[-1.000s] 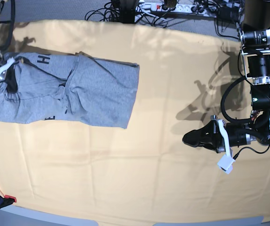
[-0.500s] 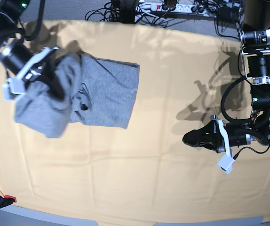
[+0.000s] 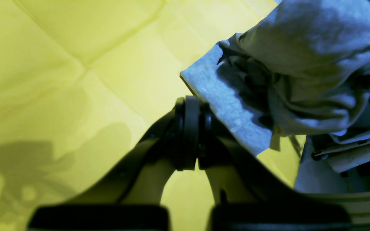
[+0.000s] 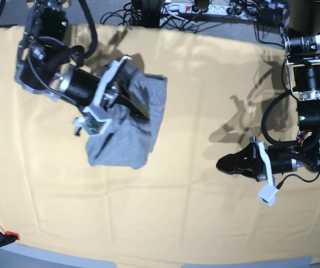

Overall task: Layout the t-shirt on the table in an organized manner, then fold the t-shirt properly
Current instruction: 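Fold the lettered end over the bundle toward the left gripper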

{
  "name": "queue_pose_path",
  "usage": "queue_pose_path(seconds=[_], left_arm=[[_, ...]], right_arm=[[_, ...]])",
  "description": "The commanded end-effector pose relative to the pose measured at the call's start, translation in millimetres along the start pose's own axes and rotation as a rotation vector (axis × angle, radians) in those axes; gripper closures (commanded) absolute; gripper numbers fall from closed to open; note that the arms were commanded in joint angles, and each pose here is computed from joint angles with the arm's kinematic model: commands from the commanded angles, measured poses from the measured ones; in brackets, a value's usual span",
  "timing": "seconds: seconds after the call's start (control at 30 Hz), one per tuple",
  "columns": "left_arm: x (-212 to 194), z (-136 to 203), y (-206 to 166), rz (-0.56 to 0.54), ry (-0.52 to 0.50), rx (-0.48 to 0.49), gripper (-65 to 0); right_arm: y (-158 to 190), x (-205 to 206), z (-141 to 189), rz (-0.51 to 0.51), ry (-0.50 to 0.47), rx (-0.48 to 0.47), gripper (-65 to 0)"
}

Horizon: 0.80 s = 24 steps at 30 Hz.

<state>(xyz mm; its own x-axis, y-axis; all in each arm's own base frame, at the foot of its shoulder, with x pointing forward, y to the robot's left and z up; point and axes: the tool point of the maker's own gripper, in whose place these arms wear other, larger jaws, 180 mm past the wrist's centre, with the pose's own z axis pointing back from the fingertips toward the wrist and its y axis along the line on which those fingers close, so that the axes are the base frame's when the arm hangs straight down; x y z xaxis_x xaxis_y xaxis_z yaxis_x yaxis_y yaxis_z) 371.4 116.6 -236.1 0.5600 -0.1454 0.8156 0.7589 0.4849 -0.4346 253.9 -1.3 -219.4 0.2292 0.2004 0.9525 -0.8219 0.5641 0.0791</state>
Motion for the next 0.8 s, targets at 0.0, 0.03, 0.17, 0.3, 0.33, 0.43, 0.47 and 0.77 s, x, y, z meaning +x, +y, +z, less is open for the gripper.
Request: queue_pose_path(seconds=[0.0, 0.03, 0.17, 0.3, 0.33, 0.43, 0.47, 0.77], left_arm=[[21.9, 7.8, -3.4, -0.044, -0.051, -0.004, 0.0], [21.8, 7.8, -3.4, -0.044, -0.051, -0.004, 0.0], [21.7, 7.8, -3.3, -0.044, -0.05, -0.003, 0.0], [22.0, 7.8, -3.3, -0.045, -0.051, -0.003, 0.0], [21.9, 7.7, -3.4, -0.044, -0.051, -0.004, 0.0], [21.8, 7.8, -3.2, -0.045, -0.05, -0.003, 0.0], [21.8, 7.9, -3.1, -0.045, -0.05, -0.002, 0.0], [35.1, 9.6, -14.8, -0.042, -0.112, -0.065, 0.0]], right_arm=[[3.4, 16.6, -5.0, 0.017, -0.07, 0.033, 0.0], [5.4, 15.1, -12.8, 0.014, -0.064, 0.057, -1.0], [-1.1, 3.9, -36.8, 0.099, 0.043, 0.061, -46.3], [-20.2, 16.4, -31.9, 0.208, 0.103, -0.007, -51.1], [-21.9, 24.8, -26.2, 0.228, 0.091, -0.019, -51.0], [-25.5, 45.0, -0.6, 0.245, 0.018, -0.054, -51.0], [-28.2, 48.1, 7.7, 0.239, 0.003, -0.069, -51.0], [-67.5, 37.9, 49.0, 0.15, 0.006, -0.24, -51.0]])
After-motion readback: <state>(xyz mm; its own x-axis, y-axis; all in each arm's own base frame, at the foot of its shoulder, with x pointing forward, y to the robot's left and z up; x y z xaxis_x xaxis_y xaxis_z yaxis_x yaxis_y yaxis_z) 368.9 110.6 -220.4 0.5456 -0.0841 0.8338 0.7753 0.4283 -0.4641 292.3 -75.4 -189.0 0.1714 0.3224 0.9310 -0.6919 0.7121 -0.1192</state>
